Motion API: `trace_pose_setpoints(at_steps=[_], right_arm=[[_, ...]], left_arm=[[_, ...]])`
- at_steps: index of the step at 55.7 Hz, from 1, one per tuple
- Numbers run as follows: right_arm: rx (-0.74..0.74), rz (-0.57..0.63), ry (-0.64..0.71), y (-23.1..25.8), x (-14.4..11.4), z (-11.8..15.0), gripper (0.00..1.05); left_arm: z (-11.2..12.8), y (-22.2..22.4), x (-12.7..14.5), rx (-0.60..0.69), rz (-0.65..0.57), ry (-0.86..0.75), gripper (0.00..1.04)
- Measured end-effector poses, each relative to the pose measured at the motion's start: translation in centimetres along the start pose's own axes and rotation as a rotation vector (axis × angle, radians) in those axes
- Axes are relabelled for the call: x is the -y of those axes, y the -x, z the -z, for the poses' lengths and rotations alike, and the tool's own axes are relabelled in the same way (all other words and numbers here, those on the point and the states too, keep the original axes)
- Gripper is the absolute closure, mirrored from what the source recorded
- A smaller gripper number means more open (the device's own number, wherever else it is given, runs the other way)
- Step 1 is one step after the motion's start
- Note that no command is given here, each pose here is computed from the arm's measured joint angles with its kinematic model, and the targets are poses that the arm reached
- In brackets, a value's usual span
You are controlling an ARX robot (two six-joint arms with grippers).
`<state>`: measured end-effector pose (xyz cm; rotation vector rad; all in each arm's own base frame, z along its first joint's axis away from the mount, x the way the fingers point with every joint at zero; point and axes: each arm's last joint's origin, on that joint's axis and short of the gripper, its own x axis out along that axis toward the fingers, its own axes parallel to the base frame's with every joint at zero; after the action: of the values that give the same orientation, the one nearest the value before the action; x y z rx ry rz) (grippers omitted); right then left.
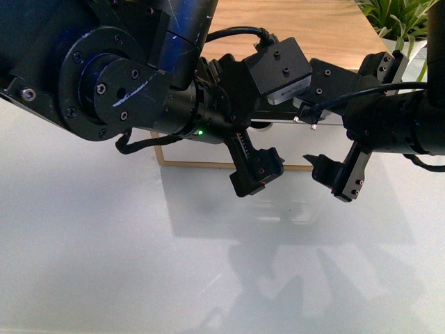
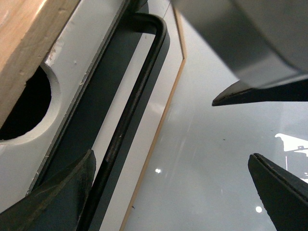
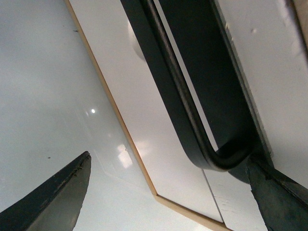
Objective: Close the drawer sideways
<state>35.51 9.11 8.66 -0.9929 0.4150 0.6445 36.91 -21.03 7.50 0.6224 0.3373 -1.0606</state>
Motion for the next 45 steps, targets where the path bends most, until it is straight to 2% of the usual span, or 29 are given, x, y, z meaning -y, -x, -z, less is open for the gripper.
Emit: trace_pose_setpoints(at_steps=[26, 36, 45], right_arm=[[-0.008, -0.014, -0.026, -0.1, -0.3, 0.5, 0.09], [0.044, 0.01, -0.063, 3.2, 0.1, 0.4, 0.09], [0.087, 0.038, -0.118, 6.2, -0.1, 0.4, 0.09]], left_arm=[[0.1, 0.4, -0.4, 0.003, 0.007, 0.035, 0.09], [-0.2, 4.6, 0.2, 0.065, 0.006, 0.06, 0.09], [-0.5, 8.4, -0.2, 0.124, -0.072, 0.113, 0.09]])
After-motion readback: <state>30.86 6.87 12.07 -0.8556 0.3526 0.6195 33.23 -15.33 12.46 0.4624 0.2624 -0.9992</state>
